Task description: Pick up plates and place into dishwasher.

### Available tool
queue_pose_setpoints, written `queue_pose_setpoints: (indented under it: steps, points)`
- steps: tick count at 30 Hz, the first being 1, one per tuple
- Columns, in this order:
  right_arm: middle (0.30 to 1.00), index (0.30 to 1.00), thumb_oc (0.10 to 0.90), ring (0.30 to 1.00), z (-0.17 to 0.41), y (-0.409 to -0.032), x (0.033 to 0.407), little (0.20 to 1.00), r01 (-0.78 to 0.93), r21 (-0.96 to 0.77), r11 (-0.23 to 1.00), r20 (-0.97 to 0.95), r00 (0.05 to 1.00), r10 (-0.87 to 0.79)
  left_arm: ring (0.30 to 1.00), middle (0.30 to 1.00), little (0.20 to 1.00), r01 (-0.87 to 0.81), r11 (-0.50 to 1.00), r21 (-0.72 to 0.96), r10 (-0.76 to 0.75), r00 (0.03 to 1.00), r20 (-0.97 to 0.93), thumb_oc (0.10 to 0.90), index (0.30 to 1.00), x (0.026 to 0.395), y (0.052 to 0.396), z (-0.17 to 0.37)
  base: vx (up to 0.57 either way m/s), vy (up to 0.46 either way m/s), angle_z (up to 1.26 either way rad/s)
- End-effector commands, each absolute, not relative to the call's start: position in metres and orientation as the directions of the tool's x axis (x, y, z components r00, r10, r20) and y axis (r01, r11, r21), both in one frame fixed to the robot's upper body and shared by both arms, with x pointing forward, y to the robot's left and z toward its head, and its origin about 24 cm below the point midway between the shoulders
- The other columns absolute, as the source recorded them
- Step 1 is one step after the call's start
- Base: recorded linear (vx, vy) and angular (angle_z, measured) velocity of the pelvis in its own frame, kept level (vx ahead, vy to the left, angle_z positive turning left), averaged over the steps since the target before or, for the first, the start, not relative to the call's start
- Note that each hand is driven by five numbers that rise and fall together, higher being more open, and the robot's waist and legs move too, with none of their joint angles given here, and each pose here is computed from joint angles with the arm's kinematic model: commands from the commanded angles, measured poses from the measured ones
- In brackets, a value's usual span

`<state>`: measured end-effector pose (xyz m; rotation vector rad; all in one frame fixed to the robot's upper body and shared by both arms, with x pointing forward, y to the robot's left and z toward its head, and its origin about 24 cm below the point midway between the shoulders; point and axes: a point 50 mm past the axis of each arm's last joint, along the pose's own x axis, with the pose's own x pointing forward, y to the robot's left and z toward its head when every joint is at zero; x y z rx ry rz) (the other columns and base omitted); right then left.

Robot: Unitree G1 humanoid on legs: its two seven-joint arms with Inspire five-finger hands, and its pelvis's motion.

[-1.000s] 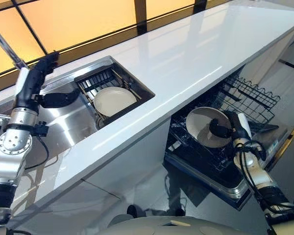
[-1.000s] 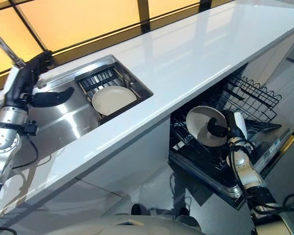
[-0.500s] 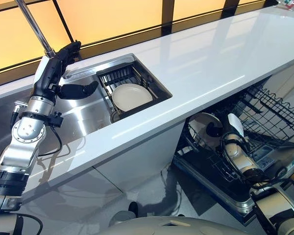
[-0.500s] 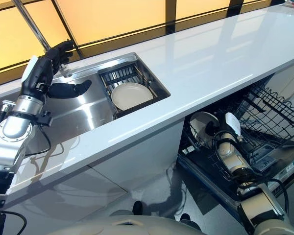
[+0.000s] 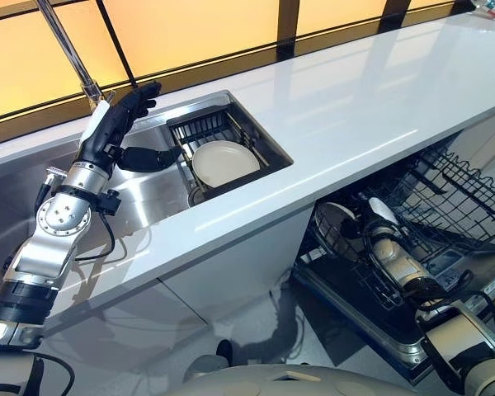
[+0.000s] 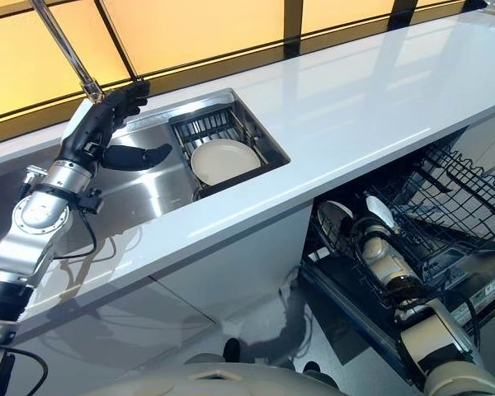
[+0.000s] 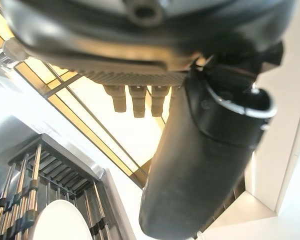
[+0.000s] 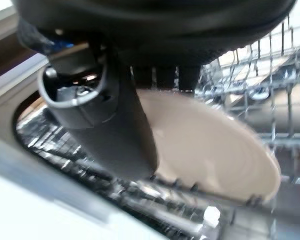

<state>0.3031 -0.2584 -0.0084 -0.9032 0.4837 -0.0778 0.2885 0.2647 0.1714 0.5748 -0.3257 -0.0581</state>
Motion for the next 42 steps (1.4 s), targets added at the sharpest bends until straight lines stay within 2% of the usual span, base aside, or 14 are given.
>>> queue_pose_setpoints:
  steps: [1,10,15,20,28,42]
  points:
    - [0.9,0.9,0.8,0.9,0.03,-0.205,0.333,0.9,-0.106,-0.718,0.688,-0.198,0.978,-0.057,0.9,0.9,0.9,-0.122,0.835,0.536,-0.234,0.804,0.547,0.8,0.9,0.289,0.247,0.244,0.0,0.0,0.0]
    - [0.9,0.9,0.8,0.9,0.04,-0.221,0.316,0.9,-0.037,-0.672,0.74,-0.124,0.99,-0.063,0.9,0.9,0.9,-0.138,0.821,0.554,-0.218,0.821,0.528,0.8,0.9,0.283,0.258,0.237,-0.01,0.003,-0.04]
    - [0.9,0.9,0.8,0.9,0.057,-0.236,0.307,0.9,0.027,-0.712,0.702,-0.033,0.997,-0.071,0.9,0.9,0.9,-0.151,0.808,0.569,-0.204,0.835,0.511,0.8,0.9,0.278,0.266,0.23,0.0,0.01,-0.05]
    - [0.9,0.9,0.8,0.9,0.082,-0.256,0.295,0.9,0.192,-0.759,0.622,0.148,0.981,-0.123,0.9,0.9,0.9,-0.156,0.801,0.578,-0.193,0.848,0.495,0.8,0.9,0.271,0.273,0.225,-0.02,0.012,-0.09]
    - [0.9,0.9,0.8,0.9,0.125,-0.277,0.276,0.9,0.514,-0.71,0.481,0.49,0.852,-0.186,0.9,0.9,0.9,-0.175,0.8,0.574,-0.168,0.853,0.494,0.8,0.9,0.262,0.282,0.221,0.0,0.005,-0.08]
    - [0.9,0.9,0.8,0.9,0.167,-0.288,0.253,0.9,0.66,-0.596,0.457,0.666,0.724,-0.179,0.9,0.9,0.9,-0.248,0.766,0.593,-0.094,0.869,0.485,0.8,0.9,0.257,0.298,0.224,0.0,-0.001,-0.06]
